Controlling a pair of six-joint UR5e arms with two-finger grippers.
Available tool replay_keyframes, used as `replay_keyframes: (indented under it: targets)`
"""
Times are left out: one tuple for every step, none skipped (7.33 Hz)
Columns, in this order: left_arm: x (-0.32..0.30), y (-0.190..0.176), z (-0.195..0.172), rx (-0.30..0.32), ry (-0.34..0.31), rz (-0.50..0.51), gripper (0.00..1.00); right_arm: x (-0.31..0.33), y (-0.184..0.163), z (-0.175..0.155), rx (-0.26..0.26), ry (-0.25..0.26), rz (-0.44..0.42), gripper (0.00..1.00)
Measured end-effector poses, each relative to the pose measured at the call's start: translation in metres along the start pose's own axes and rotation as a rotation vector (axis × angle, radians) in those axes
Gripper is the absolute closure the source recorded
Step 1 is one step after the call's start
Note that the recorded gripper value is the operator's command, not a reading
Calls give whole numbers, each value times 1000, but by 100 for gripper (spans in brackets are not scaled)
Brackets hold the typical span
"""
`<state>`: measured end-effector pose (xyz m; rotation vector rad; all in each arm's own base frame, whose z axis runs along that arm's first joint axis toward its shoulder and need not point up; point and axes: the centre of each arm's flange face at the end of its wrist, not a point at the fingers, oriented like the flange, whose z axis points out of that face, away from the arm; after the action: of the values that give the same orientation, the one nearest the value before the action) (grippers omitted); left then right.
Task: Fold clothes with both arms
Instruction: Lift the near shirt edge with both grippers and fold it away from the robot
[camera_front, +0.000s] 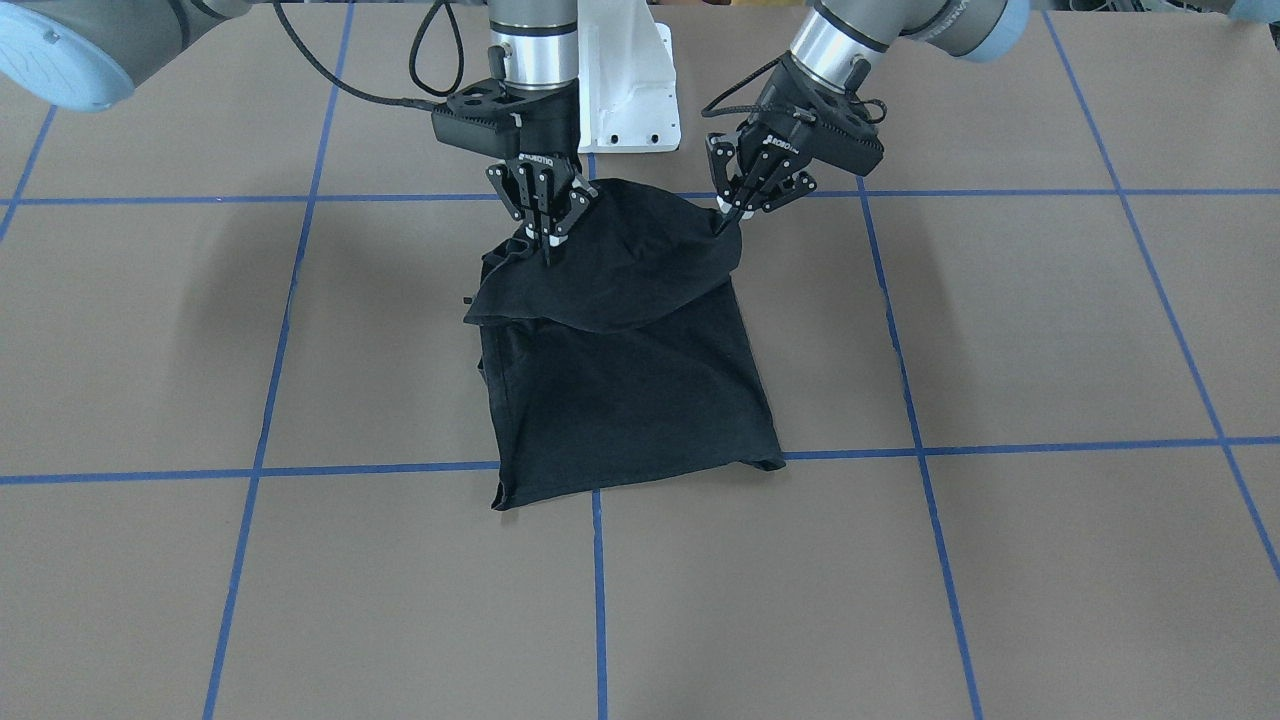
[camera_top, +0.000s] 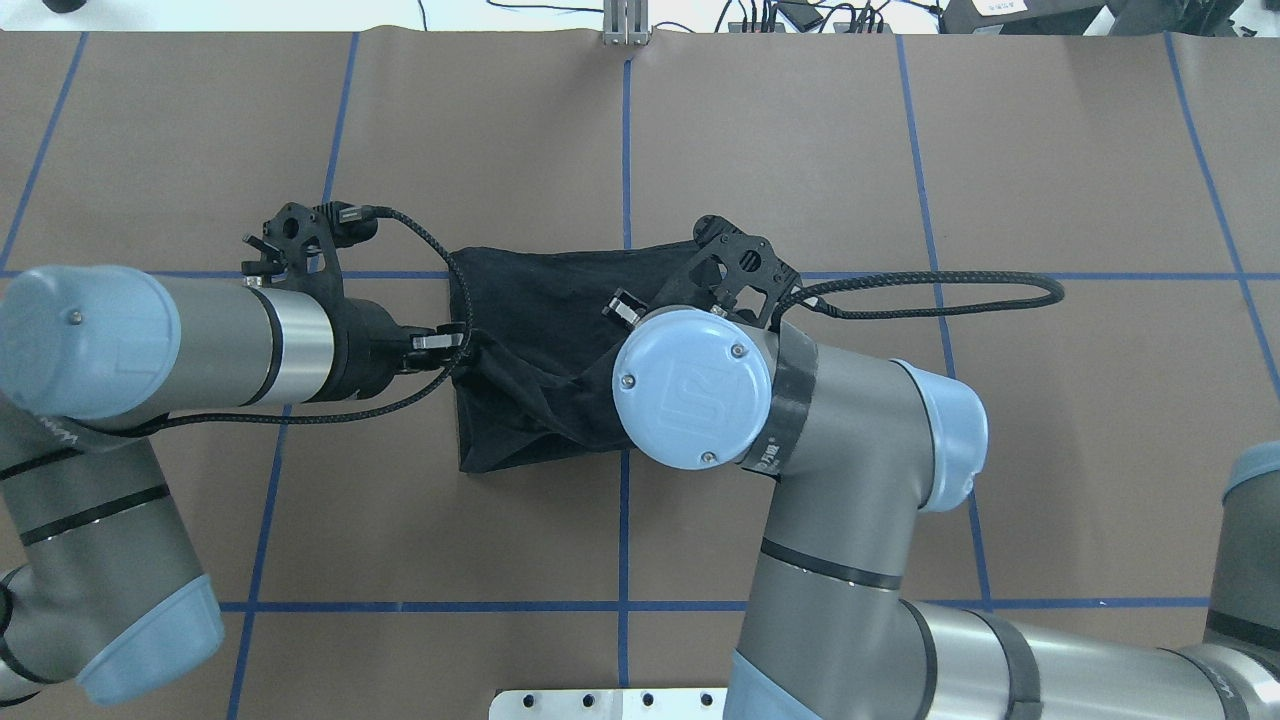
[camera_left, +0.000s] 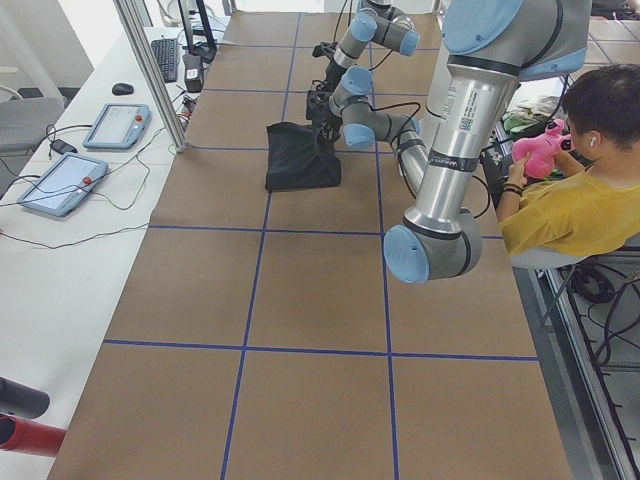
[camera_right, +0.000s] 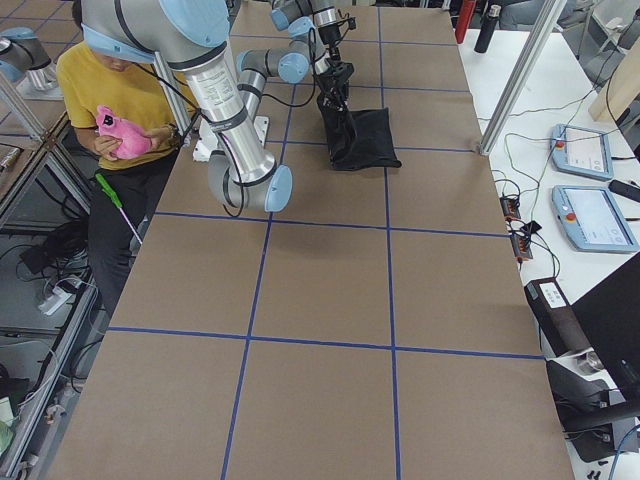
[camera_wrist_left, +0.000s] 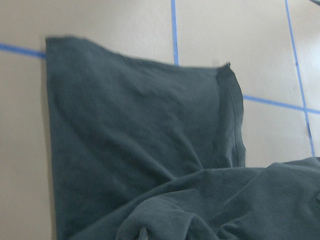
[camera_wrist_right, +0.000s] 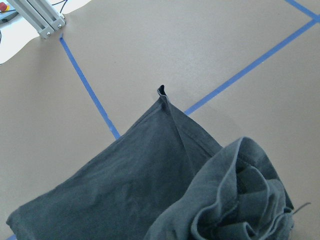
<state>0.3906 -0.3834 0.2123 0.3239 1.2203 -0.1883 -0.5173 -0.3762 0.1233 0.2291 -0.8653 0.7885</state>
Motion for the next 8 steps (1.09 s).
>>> replay_keyframes:
  targets:
    - [-3,-20,10,26,-23,16,100,-8,-6,24,13,-9,3,100]
    - [-4,-38,26,43,-48,20,100,-12,-13,43,25,-12,4,100]
    - [-5,-53,47,52,-77,17,100,-14,-19,56,36,-10,1,100]
    - [-9,-65,69,56,-109,13,100,-16,-24,65,46,-3,-4,100]
    - [-13,-73,89,55,-139,20,100,-19,-27,73,54,8,-9,100]
    - [-18,-79,105,51,-167,32,100,-24,-30,82,61,21,-13,100]
    - [-21,-83,117,47,-188,37,100,-32,-33,94,66,27,-14,100]
    - [-24,-87,129,46,-205,38,100,-42,-35,110,71,25,-10,100]
